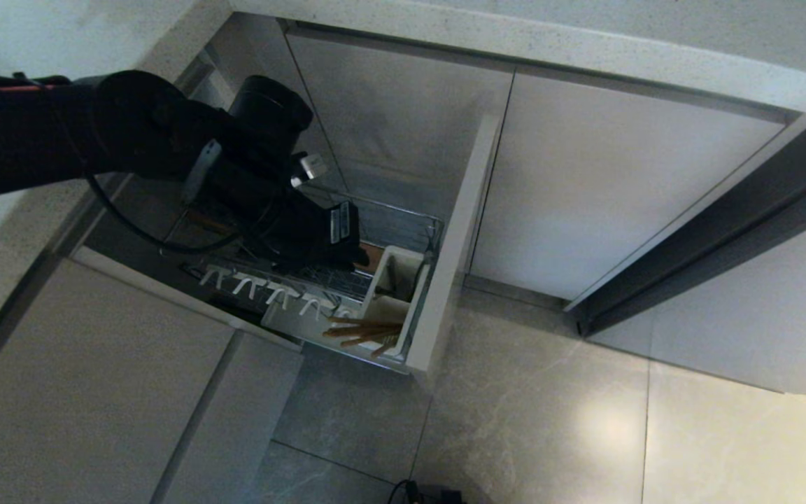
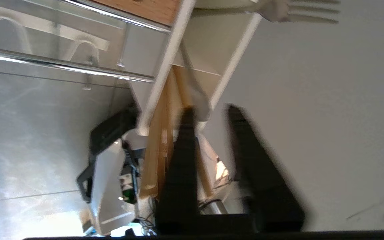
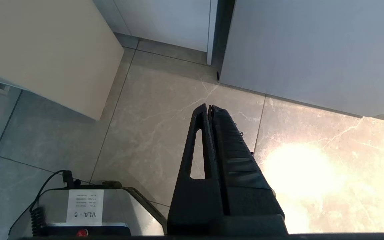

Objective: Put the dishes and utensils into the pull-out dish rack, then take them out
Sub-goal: Take the fork out of the cupboard

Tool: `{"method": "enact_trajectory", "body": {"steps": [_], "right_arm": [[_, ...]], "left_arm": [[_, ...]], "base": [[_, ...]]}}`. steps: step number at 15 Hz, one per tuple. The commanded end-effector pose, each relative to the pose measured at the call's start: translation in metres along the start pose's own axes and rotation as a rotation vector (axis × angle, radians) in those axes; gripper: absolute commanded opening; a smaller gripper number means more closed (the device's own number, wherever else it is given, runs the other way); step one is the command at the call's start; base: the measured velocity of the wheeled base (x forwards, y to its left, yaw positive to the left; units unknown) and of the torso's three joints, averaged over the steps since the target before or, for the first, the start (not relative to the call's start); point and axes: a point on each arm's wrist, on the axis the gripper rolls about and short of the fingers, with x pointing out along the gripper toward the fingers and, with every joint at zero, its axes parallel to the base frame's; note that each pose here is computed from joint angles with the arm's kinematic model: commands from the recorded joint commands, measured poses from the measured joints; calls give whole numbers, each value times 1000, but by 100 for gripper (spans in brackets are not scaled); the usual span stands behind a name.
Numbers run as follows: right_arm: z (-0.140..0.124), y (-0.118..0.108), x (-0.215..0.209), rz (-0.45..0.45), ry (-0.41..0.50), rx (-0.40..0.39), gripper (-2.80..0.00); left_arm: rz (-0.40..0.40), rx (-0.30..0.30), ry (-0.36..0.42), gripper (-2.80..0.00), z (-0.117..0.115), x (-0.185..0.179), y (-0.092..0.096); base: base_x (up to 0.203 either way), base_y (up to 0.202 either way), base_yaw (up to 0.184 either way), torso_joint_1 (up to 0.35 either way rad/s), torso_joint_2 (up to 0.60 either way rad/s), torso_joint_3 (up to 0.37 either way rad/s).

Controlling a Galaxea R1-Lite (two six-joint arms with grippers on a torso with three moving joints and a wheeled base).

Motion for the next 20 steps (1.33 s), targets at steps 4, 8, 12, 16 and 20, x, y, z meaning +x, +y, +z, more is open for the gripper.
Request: {"method": "enact_trajectory", "body": {"steps": [4, 8, 12, 16, 20], "right_arm": [[0, 0, 0, 0, -1, 0, -280], [0, 0, 0, 0, -1, 0, -280], [0, 0, 0, 0, -1, 0, -280], [0, 0, 0, 0, -1, -1, -280], [0, 0, 0, 0, -1, 0, -280]], "left_arm": [[27, 4, 6, 0, -3, 15, -5], [100, 3, -21, 0, 0, 36, -1], [100, 9, -54, 0, 4, 50, -1], [88, 9, -67, 0, 5, 61, -2], [74, 17, -72, 0, 4, 68, -5]], "base": [[0, 0, 0, 0, 0, 0], [0, 0, 0, 0, 0, 0], [0, 0, 0, 0, 0, 0], [0, 0, 0, 0, 0, 0], [0, 0, 0, 0, 0, 0]]}}
